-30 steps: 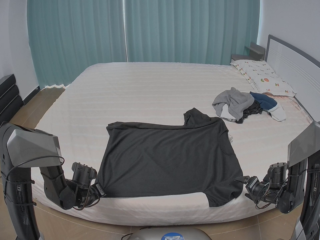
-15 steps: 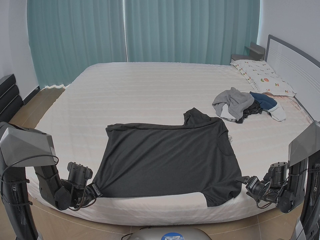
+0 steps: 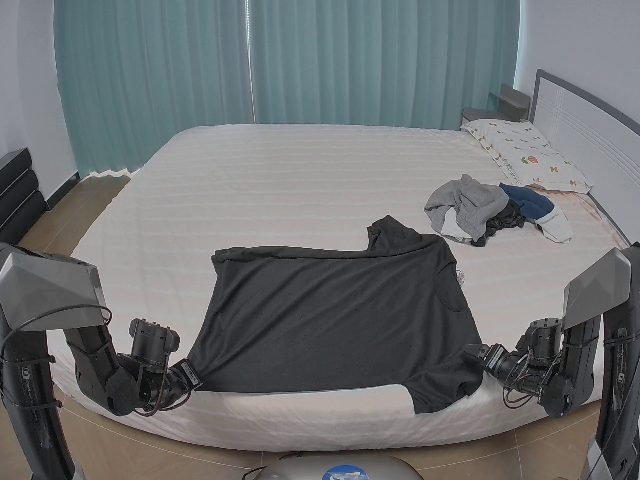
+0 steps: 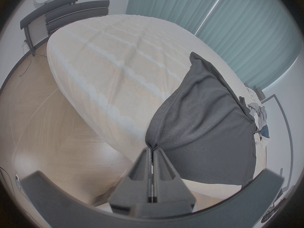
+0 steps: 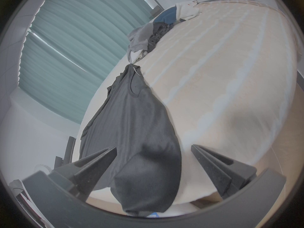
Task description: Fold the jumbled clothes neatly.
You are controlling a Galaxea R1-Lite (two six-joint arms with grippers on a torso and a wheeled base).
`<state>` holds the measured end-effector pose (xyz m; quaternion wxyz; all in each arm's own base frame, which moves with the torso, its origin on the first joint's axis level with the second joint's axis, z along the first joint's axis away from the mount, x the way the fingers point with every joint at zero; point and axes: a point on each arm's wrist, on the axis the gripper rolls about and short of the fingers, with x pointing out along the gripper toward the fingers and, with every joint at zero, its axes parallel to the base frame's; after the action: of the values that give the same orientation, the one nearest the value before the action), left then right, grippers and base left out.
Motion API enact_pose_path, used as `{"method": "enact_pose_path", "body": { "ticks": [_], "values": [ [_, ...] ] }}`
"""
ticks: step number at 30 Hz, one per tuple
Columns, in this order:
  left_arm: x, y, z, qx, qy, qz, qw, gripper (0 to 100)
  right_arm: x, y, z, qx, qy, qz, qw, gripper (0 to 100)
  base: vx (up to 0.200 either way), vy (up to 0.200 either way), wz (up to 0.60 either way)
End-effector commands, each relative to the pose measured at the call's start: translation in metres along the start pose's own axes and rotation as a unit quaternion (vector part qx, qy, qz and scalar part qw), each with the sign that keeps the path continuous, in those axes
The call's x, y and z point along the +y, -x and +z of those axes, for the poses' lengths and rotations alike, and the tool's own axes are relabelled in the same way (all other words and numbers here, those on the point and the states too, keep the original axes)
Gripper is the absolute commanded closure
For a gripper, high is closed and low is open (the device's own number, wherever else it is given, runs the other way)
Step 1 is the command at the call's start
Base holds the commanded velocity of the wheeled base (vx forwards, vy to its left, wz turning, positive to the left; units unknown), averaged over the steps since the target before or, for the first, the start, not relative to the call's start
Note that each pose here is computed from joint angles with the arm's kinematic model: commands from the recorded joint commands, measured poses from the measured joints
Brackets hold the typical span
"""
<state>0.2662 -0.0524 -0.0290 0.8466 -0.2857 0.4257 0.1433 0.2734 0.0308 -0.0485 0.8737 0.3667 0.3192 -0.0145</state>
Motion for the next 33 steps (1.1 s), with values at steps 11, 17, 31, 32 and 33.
{"method": "enact_pose_path", "body": {
  "ticks": [11,17,31,32,33],
  "values": [
    [0.001,-0.003,0.006,-0.005,0.011,0.0,0.9999,100,0.017,-0.046,0.03,-0.05,0.068,-0.004,0.9964,100,0.0,0.0,0.0],
    [0.0,-0.006,0.015,-0.019,0.035,-0.005,0.9992,100,0.035,-0.06,0.051,-0.088,0.075,0.005,0.9933,100,0.0,0.0,0.0],
    [0.0,-0.01,0.017,-0.021,0.041,-0.004,0.9989,100,0.05,-0.088,0.061,-0.088,0.086,0.015,0.9923,100,0.0,0.0,0.0],
    [0.001,-0.011,0.017,-0.02,0.041,-0.001,0.999,100,0.05,-0.09,0.06,-0.087,0.087,0.014,0.9923,100,0.0,0.0,0.0],
    [0.001,-0.012,0.016,-0.018,0.04,-0.002,0.999,100,0.049,-0.092,0.06,-0.087,0.087,0.014,0.9923,100,0.0,0.0,0.0]
  ]
}}
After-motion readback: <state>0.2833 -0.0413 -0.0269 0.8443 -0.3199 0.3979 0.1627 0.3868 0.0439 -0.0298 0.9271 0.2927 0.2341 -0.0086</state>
